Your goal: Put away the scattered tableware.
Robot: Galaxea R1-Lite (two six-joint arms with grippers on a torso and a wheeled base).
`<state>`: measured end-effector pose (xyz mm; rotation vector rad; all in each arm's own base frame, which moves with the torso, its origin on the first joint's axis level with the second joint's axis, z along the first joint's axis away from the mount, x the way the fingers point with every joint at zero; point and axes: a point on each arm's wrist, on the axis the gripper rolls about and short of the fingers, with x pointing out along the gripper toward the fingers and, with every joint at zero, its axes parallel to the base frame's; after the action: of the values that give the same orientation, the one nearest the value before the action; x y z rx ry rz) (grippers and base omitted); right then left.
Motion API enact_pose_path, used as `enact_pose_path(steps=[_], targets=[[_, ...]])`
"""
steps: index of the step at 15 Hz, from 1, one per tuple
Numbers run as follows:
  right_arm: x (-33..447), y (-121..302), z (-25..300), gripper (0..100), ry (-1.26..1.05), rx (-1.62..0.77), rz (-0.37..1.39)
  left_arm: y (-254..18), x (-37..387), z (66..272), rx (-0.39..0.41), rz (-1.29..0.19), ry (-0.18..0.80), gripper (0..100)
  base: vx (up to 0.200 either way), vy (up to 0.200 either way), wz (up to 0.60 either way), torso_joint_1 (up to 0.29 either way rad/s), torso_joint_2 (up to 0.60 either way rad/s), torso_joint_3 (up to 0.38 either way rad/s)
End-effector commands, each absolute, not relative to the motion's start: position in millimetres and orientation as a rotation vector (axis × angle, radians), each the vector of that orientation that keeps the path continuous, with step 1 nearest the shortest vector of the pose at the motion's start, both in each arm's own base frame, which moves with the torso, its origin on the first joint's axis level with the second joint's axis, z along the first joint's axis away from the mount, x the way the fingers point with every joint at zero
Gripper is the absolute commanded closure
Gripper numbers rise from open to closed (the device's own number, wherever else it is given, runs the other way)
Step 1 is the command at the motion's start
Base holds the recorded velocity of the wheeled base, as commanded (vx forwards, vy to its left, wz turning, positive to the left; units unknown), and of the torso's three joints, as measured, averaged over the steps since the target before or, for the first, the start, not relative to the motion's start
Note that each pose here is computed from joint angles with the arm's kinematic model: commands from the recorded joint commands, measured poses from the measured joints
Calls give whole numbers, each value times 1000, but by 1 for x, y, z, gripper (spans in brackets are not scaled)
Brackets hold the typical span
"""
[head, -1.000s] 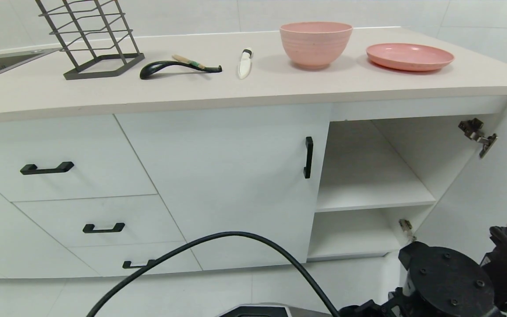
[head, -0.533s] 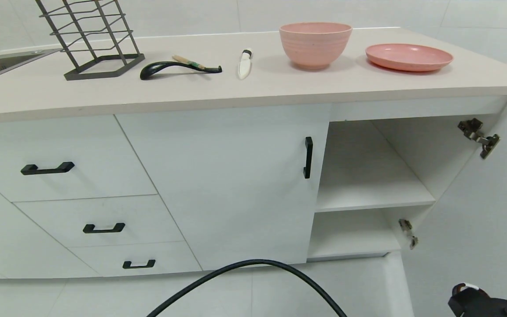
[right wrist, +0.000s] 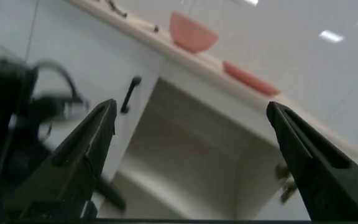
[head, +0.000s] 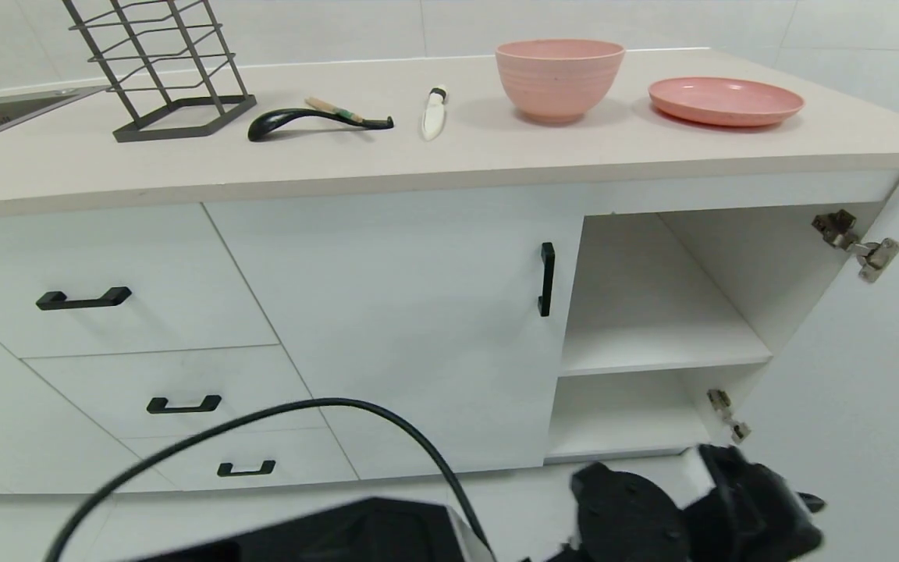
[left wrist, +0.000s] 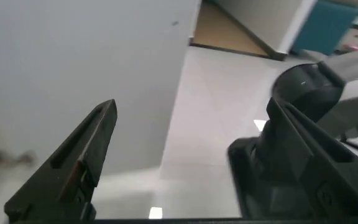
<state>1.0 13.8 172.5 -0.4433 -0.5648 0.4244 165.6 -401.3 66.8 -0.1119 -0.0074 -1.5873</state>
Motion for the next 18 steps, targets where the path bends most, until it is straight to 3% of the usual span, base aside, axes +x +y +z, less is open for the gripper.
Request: enact_pose_path(steps=[1,5,8,11,14,16,18], targets=[[-11,16,157,0,-544,-430,444,-291,188,131,-137,-1392,-116,0,0,0,0,0,0,0],[-24,16,125,0,-425,-362,533,-187,174,179,-142,-1207,-232,0,0,0,0,0,0,0],[-32,13,110,0,-399,-327,555,-121,145,198,-134,-1069,-326,0,0,0,0,0,0,0],[-31,12,104,0,-350,-309,535,-62,109,194,-97,-865,-385,0,0,0,0,0,0,0],[-25,8,85,0,-126,-220,350,-29,66,188,-63,-708,-416,0,0,0,0,0,0,0],[-24,7,80,0,-80,-206,315,-24,56,186,-58,-684,-414,0,0,0,0,0,0,0],[-24,6,80,0,-53,-100,249,-7,-10,154,-56,-613,-311,0,0,0,0,0,0,0]])
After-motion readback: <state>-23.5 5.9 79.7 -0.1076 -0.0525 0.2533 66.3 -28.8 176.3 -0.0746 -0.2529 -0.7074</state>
